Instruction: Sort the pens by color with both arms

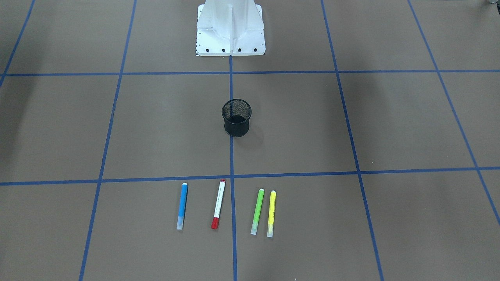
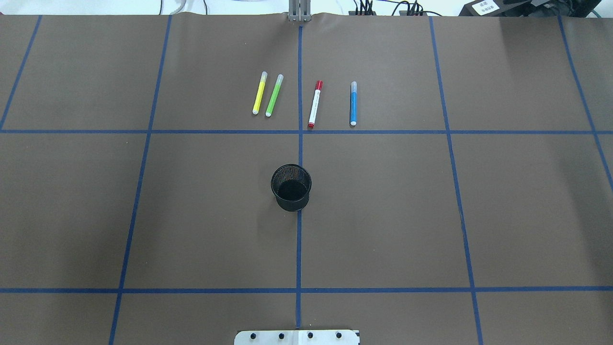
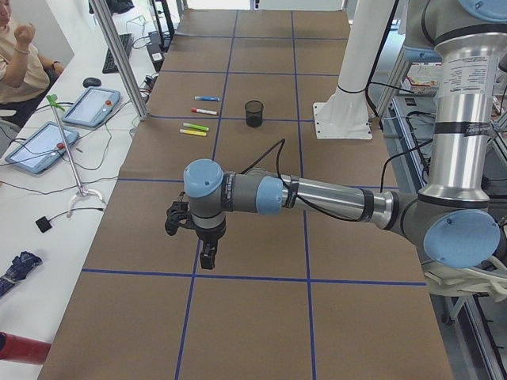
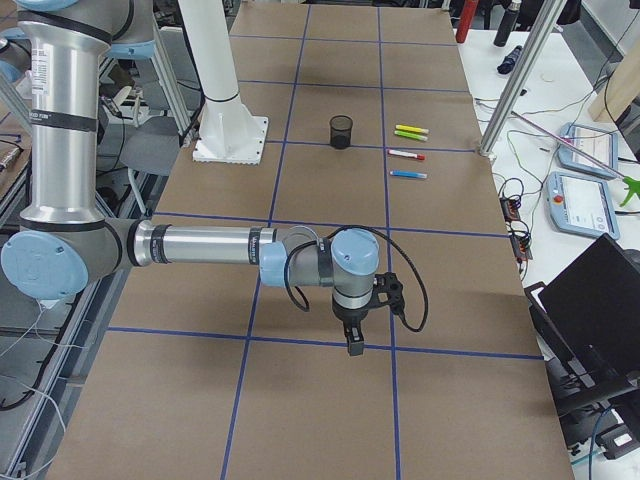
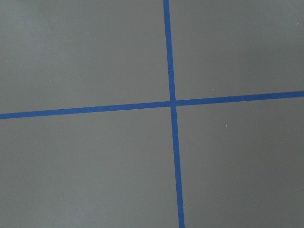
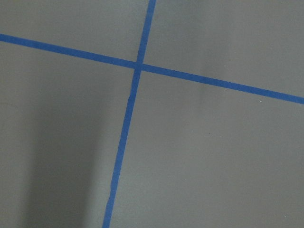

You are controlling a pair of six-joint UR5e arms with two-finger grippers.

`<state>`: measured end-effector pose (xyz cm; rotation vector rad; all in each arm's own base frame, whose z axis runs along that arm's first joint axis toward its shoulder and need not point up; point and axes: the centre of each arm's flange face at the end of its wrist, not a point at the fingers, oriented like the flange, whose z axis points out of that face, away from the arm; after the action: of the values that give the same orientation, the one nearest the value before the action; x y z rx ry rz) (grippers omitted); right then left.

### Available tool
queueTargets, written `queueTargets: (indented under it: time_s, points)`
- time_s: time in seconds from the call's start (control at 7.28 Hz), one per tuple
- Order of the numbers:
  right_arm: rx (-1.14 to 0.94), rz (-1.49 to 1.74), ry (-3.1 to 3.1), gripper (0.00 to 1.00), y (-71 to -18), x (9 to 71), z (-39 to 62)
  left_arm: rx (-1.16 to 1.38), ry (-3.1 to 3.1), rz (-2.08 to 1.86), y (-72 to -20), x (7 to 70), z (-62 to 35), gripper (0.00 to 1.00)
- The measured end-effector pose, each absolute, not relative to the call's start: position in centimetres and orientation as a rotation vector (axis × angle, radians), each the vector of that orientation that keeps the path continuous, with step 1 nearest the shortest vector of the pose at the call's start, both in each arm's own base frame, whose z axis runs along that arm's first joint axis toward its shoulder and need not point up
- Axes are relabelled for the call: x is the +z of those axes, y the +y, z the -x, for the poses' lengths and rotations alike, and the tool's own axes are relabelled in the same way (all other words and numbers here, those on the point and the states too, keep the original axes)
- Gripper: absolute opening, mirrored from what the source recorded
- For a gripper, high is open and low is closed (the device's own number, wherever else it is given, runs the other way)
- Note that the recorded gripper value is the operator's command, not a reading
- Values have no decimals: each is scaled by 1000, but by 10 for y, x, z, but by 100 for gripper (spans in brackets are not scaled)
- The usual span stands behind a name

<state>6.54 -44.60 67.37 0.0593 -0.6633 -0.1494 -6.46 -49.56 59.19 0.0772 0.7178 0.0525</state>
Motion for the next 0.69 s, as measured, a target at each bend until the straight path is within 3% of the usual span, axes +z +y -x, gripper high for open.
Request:
queueTargets:
  time_s: [0.69]
  points:
    - [-146, -69, -665, 100, -456, 667, -67, 46, 717, -54, -488, 604, 64, 100]
